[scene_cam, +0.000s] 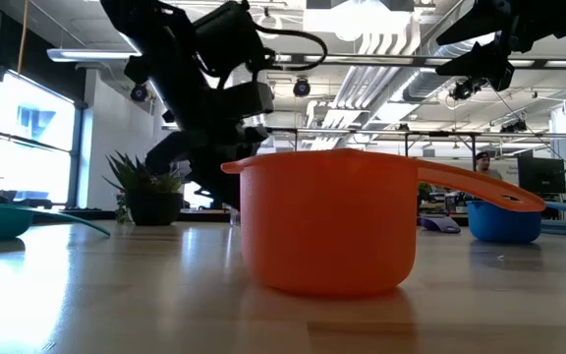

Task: Nest measuring cups in basket
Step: Stack the red measuring cup on the orange measuring cup

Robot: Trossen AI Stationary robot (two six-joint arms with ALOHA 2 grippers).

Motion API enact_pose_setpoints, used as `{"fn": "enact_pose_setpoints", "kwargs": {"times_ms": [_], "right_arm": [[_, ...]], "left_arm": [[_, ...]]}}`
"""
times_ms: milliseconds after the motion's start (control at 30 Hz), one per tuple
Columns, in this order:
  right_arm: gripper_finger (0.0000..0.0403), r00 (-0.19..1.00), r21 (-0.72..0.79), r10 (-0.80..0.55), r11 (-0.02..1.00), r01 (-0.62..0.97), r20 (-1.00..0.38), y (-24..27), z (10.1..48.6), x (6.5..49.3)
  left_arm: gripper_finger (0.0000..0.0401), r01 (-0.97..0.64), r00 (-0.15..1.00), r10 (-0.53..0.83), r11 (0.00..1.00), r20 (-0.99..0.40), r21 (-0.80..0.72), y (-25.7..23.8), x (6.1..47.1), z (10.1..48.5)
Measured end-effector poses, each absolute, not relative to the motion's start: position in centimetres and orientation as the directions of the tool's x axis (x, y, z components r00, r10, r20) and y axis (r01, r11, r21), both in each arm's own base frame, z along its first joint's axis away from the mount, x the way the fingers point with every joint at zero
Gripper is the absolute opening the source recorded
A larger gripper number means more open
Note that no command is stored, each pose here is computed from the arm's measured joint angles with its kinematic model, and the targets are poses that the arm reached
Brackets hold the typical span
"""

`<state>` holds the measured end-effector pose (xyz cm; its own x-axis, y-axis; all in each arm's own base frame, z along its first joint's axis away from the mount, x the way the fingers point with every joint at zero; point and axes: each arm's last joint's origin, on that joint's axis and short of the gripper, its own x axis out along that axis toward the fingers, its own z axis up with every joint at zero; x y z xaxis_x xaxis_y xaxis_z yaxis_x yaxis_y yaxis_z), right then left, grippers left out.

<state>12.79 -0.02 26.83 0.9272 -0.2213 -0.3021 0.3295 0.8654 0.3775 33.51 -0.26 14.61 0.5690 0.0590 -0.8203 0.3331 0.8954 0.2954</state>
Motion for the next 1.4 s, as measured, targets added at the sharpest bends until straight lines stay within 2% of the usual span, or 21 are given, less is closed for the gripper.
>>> {"fn": "enact_pose_setpoints", "kwargs": {"times_ms": [200,433,667,833,1067,1400], "right_arm": [[0.0239,0.925,0.392,-0.223,0.856,0.336,-0.308,0.0,26.8,12.8],[0.0239,0.925,0.391,-0.223,0.856,0.337,-0.309,0.0,26.8,12.8],[0.0239,0.925,0.390,-0.223,0.857,0.337,-0.309,0.0,26.8,12.8],[0.0239,0.925,0.390,-0.222,0.857,0.336,-0.309,0.0,26.8,12.8],[0.0239,0.925,0.390,-0.222,0.857,0.336,-0.309,0.0,26.8,12.8],[0.0239,0.925,0.389,-0.223,0.857,0.337,-0.309,0.0,26.8,12.8]], "left_arm": [[0.0096,0.273,0.590,0.082,0.915,-0.803,0.295,-0.2,34.3,15.0],[0.0012,0.229,0.600,0.083,0.935,-0.795,0.271,-0.2,35.0,16.1],[0.0002,0.193,0.584,0.077,0.954,-0.808,0.231,-0.3,34.9,16.0],[0.0013,0.156,0.582,0.127,0.952,-0.803,0.263,-0.4,34.9,16.0],[0.0036,0.158,0.584,0.121,0.953,-0.803,0.258,-0.4,34.9,16.0],[0.0090,0.176,0.583,0.111,0.950,-0.805,0.259,-0.3,34.9,16.0]]}}
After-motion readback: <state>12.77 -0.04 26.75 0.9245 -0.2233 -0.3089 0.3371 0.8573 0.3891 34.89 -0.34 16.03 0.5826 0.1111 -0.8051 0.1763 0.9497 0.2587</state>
